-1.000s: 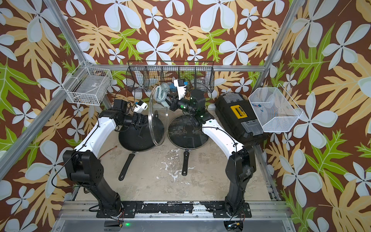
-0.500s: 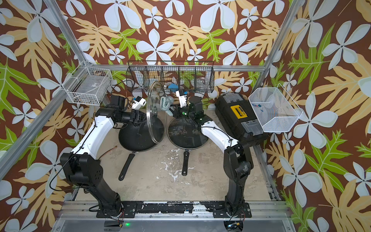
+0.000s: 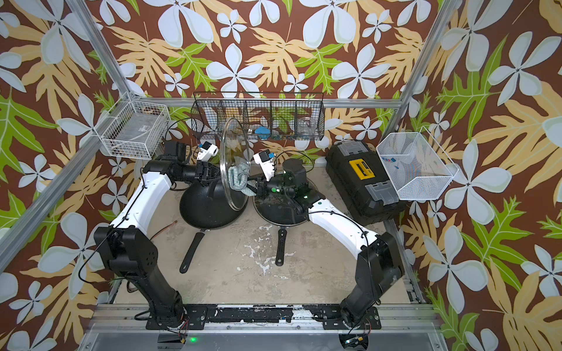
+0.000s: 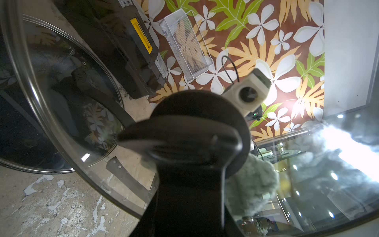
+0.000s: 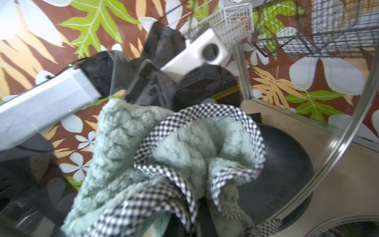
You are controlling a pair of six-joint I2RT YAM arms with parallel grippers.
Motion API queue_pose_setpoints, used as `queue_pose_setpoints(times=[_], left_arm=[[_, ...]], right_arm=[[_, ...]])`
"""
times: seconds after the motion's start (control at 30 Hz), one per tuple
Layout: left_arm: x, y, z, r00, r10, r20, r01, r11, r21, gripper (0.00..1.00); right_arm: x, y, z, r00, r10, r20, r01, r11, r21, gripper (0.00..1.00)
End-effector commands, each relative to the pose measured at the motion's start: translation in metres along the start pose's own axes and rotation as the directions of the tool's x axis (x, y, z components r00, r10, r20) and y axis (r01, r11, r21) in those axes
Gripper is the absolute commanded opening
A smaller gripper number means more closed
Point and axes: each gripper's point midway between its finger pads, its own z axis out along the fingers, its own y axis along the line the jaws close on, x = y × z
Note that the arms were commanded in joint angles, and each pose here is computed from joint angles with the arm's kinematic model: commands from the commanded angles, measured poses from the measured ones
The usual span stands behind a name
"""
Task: Wipe the pot lid with a cloth
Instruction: Wipe the pot lid.
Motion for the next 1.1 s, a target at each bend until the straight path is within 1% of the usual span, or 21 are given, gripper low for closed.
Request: queue_pose_setpoints(times=[0.0, 0.1, 0.2, 0.43, 0.53, 0.63, 0.77, 0.83, 0.93, 1.07], left_arm=[[0.0, -0.028, -0.003, 0.995, 0.098, -0.018, -0.094, 0.986, 0.139, 0.0], [0.0, -0.027, -0.003, 0.995, 0.097, -0.017, -0.094, 0.986, 0.137, 0.0], [-0.001, -0.029, -0.004, 0.995, 0.101, -0.017, -0.098, 0.985, 0.139, 0.0], [-0.001, -0.039, -0.004, 0.993, 0.114, -0.019, -0.11, 0.983, 0.146, 0.0], [0.001, -0.041, -0.005, 0.993, 0.114, -0.02, -0.11, 0.982, 0.151, 0.0], [0.004, -0.043, -0.005, 0.994, 0.111, -0.023, -0.106, 0.981, 0.162, 0.0], [0.007, -0.045, -0.005, 0.993, 0.113, -0.023, -0.108, 0.981, 0.163, 0.0], [0.009, -0.045, -0.005, 0.993, 0.112, -0.023, -0.106, 0.981, 0.163, 0.0], [0.012, -0.044, -0.005, 0.994, 0.108, -0.022, -0.103, 0.982, 0.16, 0.0], [0.015, -0.042, -0.005, 0.994, 0.103, -0.022, -0.098, 0.983, 0.158, 0.0]], right_arm=[[-0.02, 0.033, -0.008, 0.997, -0.054, 0.052, 0.059, 0.993, -0.106, 0.0], [-0.026, 0.048, -0.012, 0.996, -0.058, 0.064, 0.067, 0.988, -0.142, 0.0], [-0.014, 0.044, -0.008, 0.998, -0.048, 0.034, 0.052, 0.99, -0.13, 0.0], [0.039, -0.002, 0.0, 0.999, 0.022, -0.038, -0.022, 1.0, 0.005, 0.0], [0.053, -0.027, 0.002, 0.997, 0.06, -0.046, -0.057, 0.996, 0.061, 0.0], [0.057, -0.055, 0.004, 0.995, 0.092, -0.036, -0.088, 0.99, 0.107, 0.0], [0.051, -0.089, 0.012, 0.994, 0.1, -0.036, -0.093, 0.983, 0.156, 0.0], [0.043, -0.105, 0.019, 0.995, 0.093, -0.036, -0.086, 0.981, 0.173, 0.0], [0.016, -0.115, 0.028, 0.998, 0.053, -0.021, -0.048, 0.984, 0.174, 0.0], [-0.021, -0.11, 0.036, 1.0, -0.016, -0.001, 0.016, 0.989, 0.148, 0.0]])
